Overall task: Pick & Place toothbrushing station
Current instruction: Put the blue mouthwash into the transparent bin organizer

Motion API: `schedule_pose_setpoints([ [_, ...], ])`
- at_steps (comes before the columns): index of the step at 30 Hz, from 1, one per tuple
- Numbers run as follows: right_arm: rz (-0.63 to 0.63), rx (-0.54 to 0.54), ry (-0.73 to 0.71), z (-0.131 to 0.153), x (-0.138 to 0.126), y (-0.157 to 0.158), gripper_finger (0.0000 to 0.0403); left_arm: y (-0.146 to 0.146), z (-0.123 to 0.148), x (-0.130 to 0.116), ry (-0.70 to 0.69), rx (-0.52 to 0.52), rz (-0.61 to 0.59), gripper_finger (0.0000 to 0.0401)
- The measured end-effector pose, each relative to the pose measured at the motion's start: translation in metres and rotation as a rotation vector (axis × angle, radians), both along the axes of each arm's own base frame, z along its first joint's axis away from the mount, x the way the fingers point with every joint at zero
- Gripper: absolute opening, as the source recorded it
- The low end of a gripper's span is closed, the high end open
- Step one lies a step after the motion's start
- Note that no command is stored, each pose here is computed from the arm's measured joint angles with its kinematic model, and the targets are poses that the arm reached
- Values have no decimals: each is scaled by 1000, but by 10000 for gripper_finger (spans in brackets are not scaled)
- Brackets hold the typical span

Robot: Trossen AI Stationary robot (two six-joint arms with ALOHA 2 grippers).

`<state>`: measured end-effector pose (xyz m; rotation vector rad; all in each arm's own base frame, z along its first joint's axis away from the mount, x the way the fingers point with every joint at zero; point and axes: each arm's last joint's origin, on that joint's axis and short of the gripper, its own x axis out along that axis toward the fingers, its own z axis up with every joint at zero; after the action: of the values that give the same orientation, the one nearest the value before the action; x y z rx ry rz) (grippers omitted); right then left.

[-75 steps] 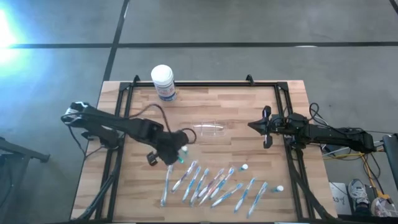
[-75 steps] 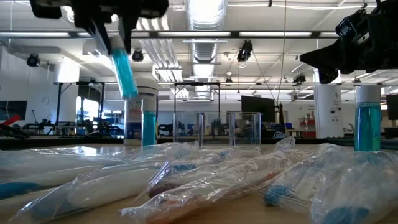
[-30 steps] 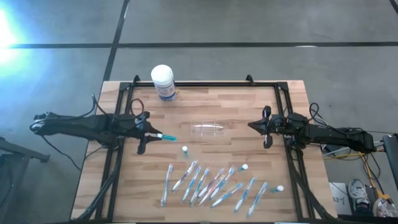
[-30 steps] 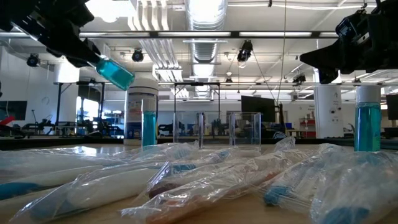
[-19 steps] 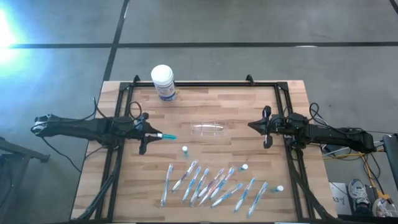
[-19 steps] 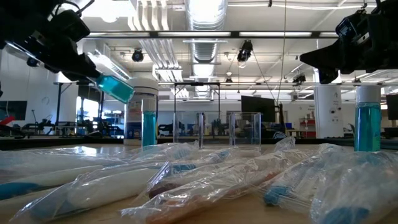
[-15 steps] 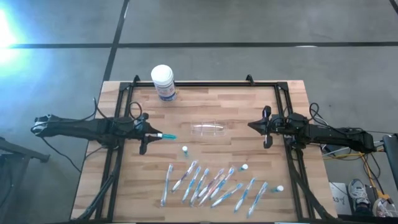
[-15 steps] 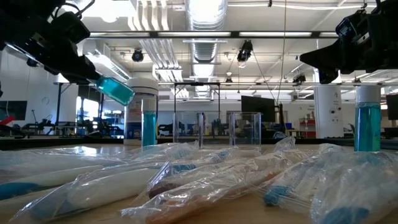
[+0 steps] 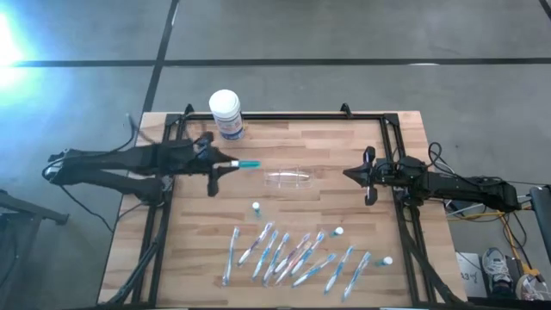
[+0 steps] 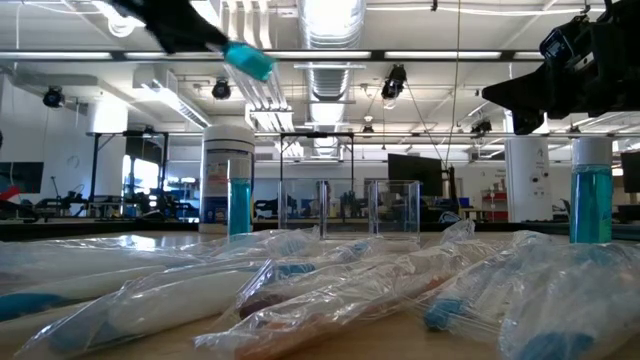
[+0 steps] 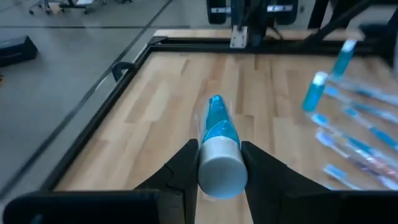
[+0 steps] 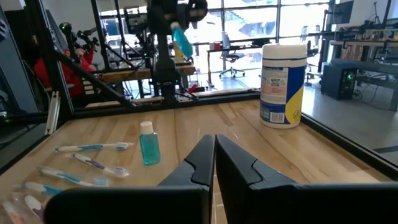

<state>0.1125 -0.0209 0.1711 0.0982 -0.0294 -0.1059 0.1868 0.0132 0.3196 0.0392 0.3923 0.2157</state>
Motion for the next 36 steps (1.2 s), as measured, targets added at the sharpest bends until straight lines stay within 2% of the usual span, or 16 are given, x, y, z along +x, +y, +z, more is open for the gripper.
schedule_pose_setpoints([
  [8, 0, 0, 0, 0, 0, 0, 13, 21, 35, 85, 307, 118, -32, 99],
  [14, 0, 0, 0, 0, 0, 0, 13, 35, 42, 144, 515, 157, -92, 99],
  [19, 0, 3, 0, 0, 0, 0, 13, 45, 39, 182, 636, 166, -120, 99],
  [27, 0, 3, 0, 0, 0, 0, 13, 54, 15, 218, 806, 155, -176, 99],
  [36, 0, 3, 1, 0, 0, 0, 13, 58, -6, 236, 865, 102, -224, 99],
])
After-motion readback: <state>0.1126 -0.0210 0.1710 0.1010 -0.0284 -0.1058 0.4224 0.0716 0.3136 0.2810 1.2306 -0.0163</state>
